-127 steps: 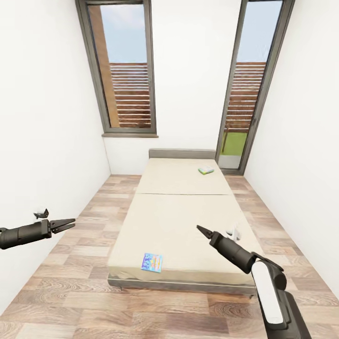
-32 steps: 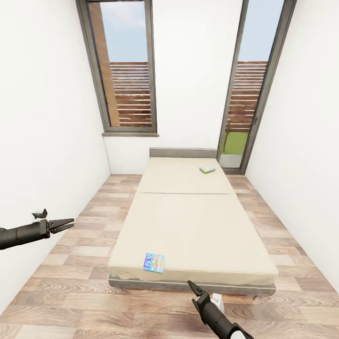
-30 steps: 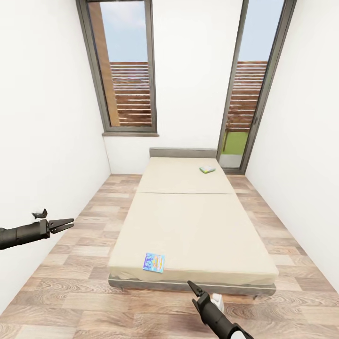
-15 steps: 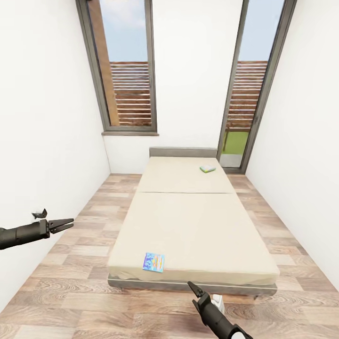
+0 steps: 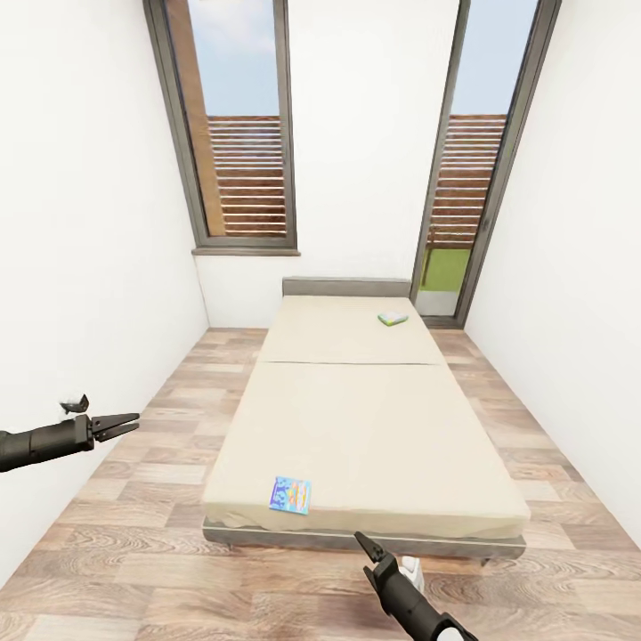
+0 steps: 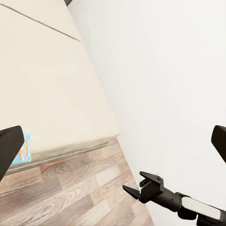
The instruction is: Put all the toys in the child's room - the three board games (two on the bed and one on the table), the two jigsaw puzzles on the table, and the tennis ball on the table - inside the toy box on the table in the child's room.
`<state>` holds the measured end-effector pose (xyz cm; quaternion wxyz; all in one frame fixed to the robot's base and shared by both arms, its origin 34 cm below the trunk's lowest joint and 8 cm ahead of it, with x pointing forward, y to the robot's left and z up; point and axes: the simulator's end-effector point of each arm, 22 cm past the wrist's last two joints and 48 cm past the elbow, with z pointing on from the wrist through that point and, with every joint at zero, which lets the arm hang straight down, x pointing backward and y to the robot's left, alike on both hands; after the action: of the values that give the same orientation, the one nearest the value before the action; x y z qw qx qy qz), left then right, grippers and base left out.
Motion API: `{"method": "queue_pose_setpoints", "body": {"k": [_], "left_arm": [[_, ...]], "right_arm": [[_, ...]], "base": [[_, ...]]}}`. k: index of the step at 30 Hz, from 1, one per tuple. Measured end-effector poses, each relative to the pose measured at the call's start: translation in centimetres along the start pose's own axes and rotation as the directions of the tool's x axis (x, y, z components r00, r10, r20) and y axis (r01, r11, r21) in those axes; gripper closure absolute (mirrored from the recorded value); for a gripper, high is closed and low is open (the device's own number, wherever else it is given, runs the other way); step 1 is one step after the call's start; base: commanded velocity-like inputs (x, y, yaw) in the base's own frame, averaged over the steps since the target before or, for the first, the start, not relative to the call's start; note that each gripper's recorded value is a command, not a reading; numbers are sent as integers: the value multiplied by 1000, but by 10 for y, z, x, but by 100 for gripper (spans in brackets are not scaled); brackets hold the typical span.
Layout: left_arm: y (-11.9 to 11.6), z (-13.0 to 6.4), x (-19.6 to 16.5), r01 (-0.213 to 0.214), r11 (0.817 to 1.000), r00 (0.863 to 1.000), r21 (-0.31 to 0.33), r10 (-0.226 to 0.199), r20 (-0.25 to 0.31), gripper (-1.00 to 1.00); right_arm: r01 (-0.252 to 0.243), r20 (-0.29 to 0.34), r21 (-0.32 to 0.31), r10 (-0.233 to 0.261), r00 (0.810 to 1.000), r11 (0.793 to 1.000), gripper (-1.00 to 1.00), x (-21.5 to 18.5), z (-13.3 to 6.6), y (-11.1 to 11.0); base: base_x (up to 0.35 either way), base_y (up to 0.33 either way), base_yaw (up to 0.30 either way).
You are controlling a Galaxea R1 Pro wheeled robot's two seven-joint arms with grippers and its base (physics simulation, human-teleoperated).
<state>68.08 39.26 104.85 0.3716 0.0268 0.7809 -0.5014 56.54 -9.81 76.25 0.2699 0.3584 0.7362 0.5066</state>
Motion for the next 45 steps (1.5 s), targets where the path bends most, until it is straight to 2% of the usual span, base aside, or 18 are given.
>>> {"method": "queue_pose_setpoints", "body": {"k": [7, 23, 34, 45], "left_arm": [[0, 0, 0, 4, 1000, 1000, -1, -4, 0, -100], [1, -1, 0, 6, 1000, 1000, -1, -6, 3, -100], [0, -1, 0, 3, 1000, 1000, -1, -3, 4, -100], [0, -1, 0, 3, 1000, 1000, 0, -3, 4, -100]], "right_arm": [[-1, 0, -1, 1, 1000, 1000, -100, 0, 0, 0], [0, -1, -3, 0, 1000, 1000, -100, 1, 1, 1], [-1, -1, -4, 1, 1000, 1000, -100, 2, 1, 2], [2, 1, -2, -2, 1000, 1000, -100, 1, 1, 1]], "base": [[0, 20, 0], [14, 214, 0], [19, 11, 0], [185, 0, 0]]}}
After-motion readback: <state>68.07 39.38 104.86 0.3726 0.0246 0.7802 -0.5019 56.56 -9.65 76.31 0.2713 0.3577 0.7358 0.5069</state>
